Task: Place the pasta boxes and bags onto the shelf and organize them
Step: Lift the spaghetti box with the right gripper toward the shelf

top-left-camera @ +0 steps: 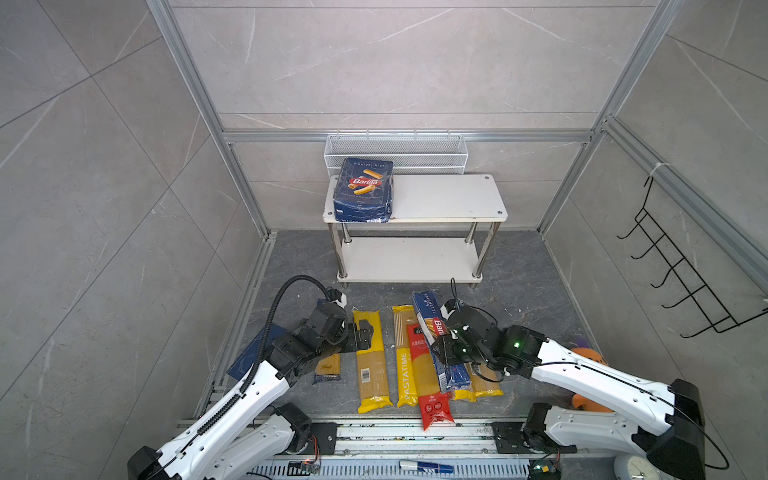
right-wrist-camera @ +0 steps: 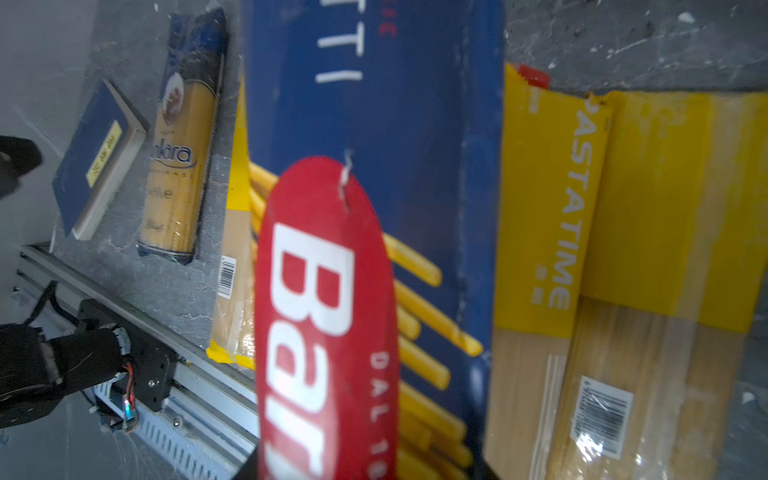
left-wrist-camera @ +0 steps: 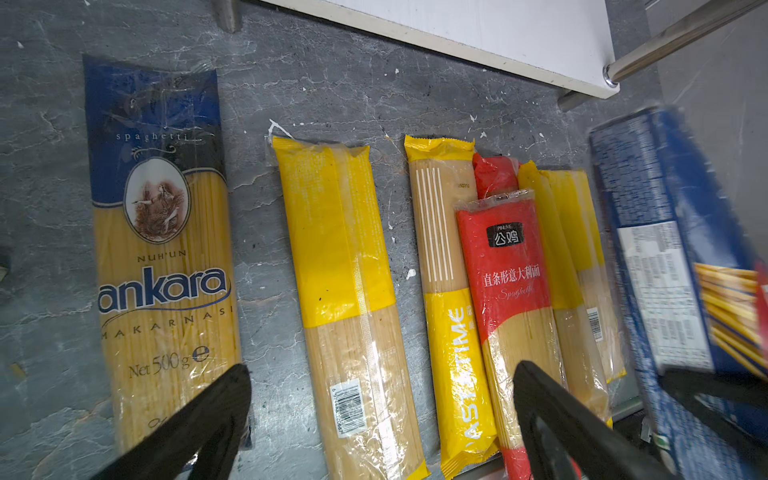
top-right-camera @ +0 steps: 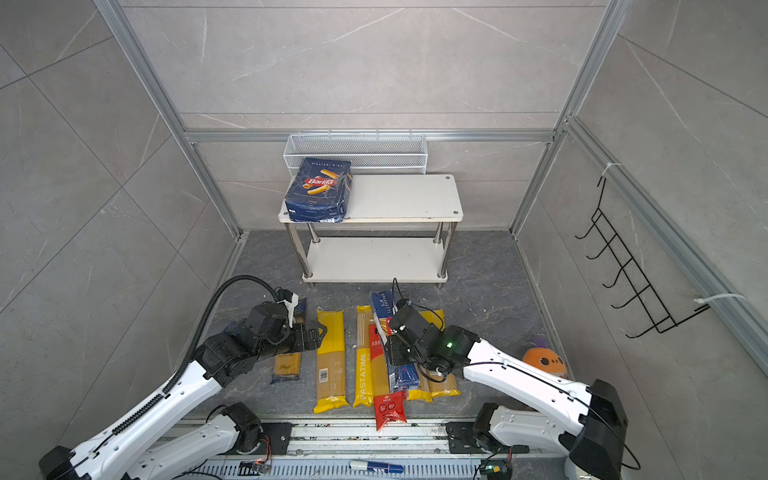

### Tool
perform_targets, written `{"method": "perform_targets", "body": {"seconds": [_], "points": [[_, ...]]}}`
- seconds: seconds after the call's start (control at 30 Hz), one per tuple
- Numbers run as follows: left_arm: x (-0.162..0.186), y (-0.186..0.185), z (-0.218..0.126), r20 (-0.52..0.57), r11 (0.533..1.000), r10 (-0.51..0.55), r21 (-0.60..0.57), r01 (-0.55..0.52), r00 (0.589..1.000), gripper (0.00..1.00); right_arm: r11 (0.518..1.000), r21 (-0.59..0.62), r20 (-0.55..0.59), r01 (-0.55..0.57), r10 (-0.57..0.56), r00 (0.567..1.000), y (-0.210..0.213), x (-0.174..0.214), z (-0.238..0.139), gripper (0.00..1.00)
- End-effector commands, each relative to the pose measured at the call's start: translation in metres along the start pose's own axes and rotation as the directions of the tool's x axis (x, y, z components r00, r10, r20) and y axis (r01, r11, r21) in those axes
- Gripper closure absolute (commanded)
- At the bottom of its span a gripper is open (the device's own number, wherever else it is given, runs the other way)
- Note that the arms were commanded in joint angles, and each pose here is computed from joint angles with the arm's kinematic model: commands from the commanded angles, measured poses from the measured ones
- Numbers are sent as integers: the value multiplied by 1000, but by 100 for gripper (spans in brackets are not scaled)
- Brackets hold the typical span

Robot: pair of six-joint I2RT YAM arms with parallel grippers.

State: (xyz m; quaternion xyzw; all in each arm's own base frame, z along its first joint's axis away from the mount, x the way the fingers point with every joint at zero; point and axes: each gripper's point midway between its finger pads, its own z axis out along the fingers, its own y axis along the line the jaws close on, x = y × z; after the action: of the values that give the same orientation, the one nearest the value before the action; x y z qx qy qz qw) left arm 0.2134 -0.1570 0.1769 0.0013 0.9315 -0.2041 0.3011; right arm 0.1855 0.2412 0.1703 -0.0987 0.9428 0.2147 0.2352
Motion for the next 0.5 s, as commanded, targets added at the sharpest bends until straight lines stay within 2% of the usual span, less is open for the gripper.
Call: {"method": "perform_targets", "body": {"seconds": [0.0,0.23,0.47], "points": [[-15,-11,-10,39,999,27,25,-28,999,0,995,-96,196,28,-9,981,28,-50,-58,58],[-25,-21,-4,11,998,60,19,-60,998,0,994,-72,315,87,-60,947,41,-90,-115,58],[-37,-35,-1,10,996,78,49,-78,997,0,988,19,429,152,-145,891,58,-142,-153,57]]}}
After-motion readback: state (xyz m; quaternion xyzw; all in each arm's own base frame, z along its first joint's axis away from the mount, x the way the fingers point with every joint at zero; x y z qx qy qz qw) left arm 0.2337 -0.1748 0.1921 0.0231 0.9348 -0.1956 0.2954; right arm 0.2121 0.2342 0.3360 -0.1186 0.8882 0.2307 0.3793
